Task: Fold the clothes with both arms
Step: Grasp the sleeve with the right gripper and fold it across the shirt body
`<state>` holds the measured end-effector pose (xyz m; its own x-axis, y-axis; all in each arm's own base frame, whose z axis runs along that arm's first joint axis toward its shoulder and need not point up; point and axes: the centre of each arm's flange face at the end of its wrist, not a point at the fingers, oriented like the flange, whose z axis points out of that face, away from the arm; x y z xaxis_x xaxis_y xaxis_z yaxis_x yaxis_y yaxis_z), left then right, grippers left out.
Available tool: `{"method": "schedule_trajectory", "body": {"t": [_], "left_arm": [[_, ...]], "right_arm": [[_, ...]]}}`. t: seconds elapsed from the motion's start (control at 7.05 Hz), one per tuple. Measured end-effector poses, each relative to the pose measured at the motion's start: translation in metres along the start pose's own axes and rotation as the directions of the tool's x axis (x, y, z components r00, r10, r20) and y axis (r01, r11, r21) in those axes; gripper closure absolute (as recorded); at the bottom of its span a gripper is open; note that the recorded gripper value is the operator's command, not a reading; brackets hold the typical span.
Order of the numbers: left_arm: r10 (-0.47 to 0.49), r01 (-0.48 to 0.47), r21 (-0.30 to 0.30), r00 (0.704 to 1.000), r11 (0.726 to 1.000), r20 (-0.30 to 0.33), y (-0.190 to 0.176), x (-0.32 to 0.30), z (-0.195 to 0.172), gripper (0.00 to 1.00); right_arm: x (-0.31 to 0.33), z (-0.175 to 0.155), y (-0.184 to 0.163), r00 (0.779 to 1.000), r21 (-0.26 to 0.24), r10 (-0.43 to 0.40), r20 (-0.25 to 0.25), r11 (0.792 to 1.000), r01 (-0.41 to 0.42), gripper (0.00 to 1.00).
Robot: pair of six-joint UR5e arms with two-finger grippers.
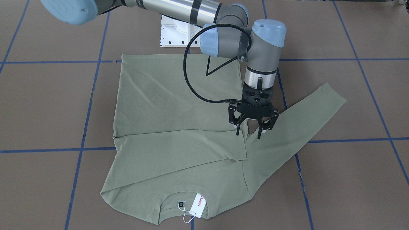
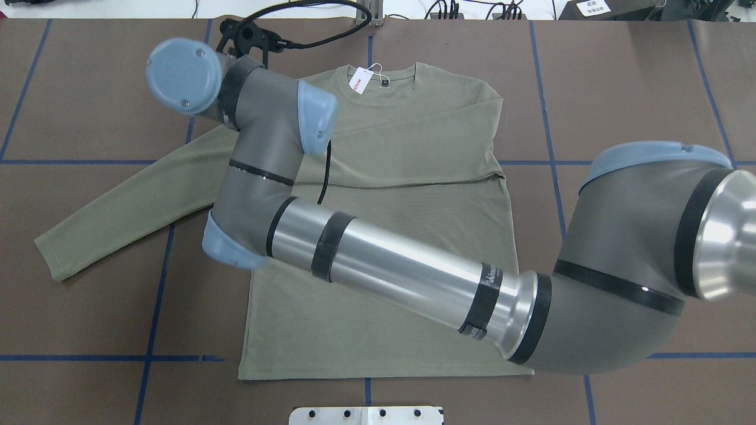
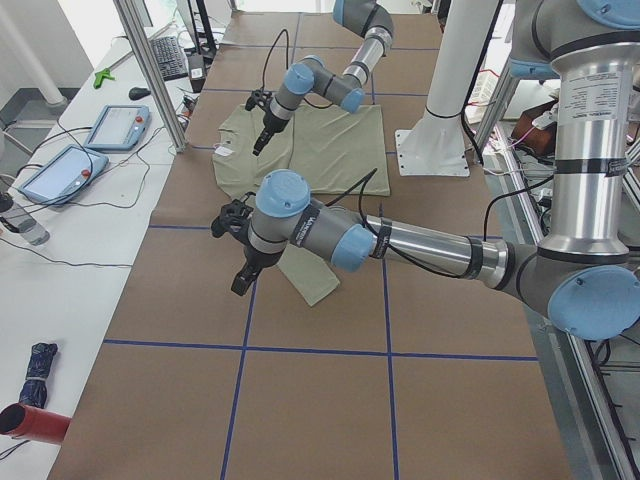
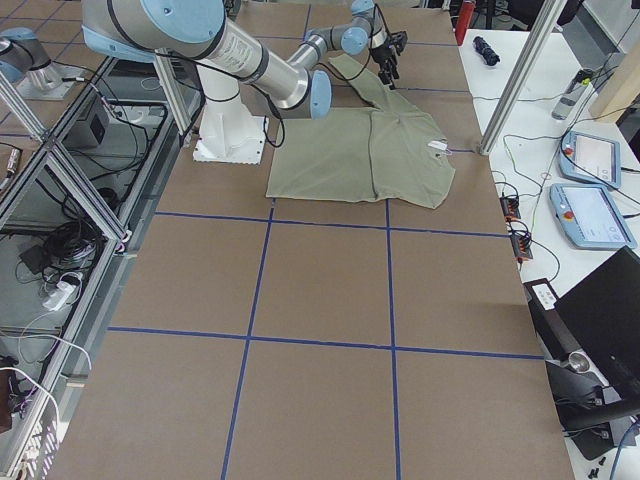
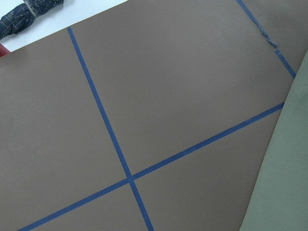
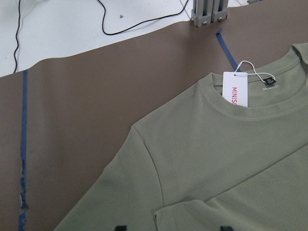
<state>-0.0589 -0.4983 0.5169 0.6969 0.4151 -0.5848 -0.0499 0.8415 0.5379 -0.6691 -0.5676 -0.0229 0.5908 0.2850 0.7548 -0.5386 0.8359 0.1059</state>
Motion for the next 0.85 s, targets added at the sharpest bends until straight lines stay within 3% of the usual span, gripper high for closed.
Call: {"method": "schedule_trajectory", "body": {"t": [0.14, 0.43, 0.71, 0.85], "left_arm": [[0.006, -0.006, 0.039, 1.0, 0.999, 0.001, -0.013, 0.0, -0.001, 0.0], [0.085, -0.084, 0.147, 0.996, 0.986, -0.001, -0.013, 0.003, 0.004, 0.0], [0.107, -0.098, 0.16, 0.993, 0.982, -0.05, 0.004, 0.034, 0.032, 0.0], [0.103, -0.091, 0.152, 0.992, 0.984, -0.07, 0.027, 0.055, 0.052, 0.0]], "right_arm": [[0.01, -0.013, -0.046, 1.0, -0.069, 0.004, -0.014, 0.998, -0.005, 0.0], [0.075, -0.062, -0.151, 0.995, -0.2, -0.087, -0.044, 0.977, 0.076, 0.0], [0.212, -0.091, -0.228, 0.976, -0.265, -0.217, -0.001, 0.941, 0.209, 0.0], [0.303, -0.101, -0.258, 0.954, -0.285, -0.299, 0.034, 0.912, 0.296, 0.0]]}}
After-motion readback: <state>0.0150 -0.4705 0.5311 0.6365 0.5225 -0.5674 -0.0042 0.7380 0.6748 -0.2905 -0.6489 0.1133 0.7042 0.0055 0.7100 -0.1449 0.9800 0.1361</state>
